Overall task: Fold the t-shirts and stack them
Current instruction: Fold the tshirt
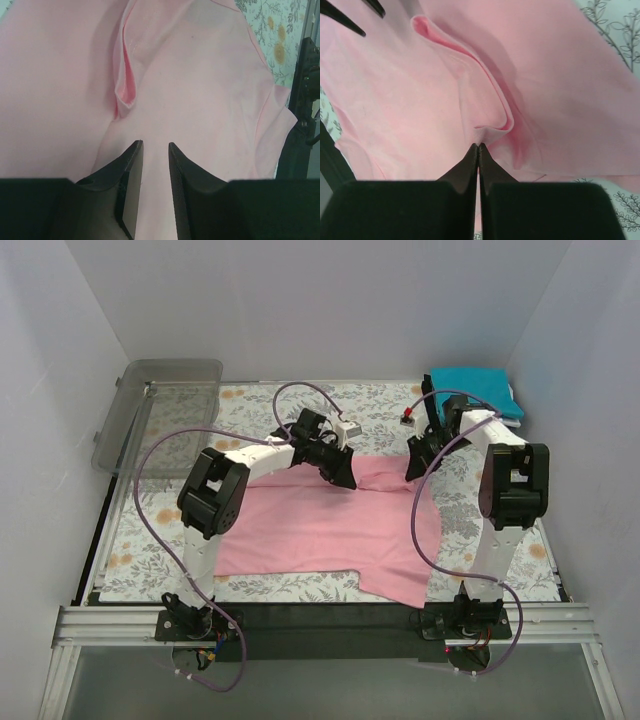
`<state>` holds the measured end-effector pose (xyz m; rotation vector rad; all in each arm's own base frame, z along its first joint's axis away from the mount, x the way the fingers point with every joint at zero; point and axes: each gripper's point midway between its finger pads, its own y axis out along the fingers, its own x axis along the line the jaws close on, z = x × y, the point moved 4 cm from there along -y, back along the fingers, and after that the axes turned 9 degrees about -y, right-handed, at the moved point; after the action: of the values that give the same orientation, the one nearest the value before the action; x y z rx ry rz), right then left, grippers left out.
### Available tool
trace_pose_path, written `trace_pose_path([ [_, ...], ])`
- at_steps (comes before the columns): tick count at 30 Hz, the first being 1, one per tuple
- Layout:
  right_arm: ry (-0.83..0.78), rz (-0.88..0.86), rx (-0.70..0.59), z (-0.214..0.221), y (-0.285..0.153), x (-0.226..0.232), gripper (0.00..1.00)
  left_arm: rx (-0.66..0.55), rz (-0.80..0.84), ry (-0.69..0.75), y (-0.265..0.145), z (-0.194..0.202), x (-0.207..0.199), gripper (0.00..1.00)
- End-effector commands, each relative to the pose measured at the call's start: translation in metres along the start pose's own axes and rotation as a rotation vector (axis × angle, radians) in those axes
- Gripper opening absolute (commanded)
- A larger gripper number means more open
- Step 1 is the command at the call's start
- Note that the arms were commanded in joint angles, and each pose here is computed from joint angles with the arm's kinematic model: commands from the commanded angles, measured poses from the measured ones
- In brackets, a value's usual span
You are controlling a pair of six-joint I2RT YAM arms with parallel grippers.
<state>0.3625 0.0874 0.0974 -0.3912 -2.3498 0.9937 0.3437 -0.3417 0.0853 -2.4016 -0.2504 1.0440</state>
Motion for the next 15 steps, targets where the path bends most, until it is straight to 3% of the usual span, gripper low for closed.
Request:
trace_pose_path([
  [1, -0.114, -0.045, 0.005, 0.009, -0.01, 0.02, 0.01, -0.053, 0.021, 0.084, -0.022, -0.017, -0.026, 0.26],
  [5, -0.202, -0.083, 0.032, 0.021, -0.01, 0.031, 0.02, -0.054, 0.021, 0.065, -0.027, -0.013, -0.029, 0.27],
  [8, -0.262, -0.101, 0.068, 0.028, -0.008, 0.035, 0.12, -0.052, 0.036, 0.048, -0.027, -0.011, -0.032, 0.27],
  [9, -0.277, -0.107, 0.074, 0.029, -0.008, 0.036, 0.23, -0.053, 0.035, 0.052, -0.027, -0.011, -0.032, 0.28],
  [12, -0.294, -0.117, 0.106, 0.032, -0.013, 0.039, 0.37, -0.052, 0.032, 0.075, -0.027, -0.01, -0.031, 0.27],
  [15, -0.308, -0.114, 0.108, 0.027, -0.019, 0.04, 0.42, -0.067, 0.026, 0.115, -0.029, -0.016, -0.031, 0.27],
])
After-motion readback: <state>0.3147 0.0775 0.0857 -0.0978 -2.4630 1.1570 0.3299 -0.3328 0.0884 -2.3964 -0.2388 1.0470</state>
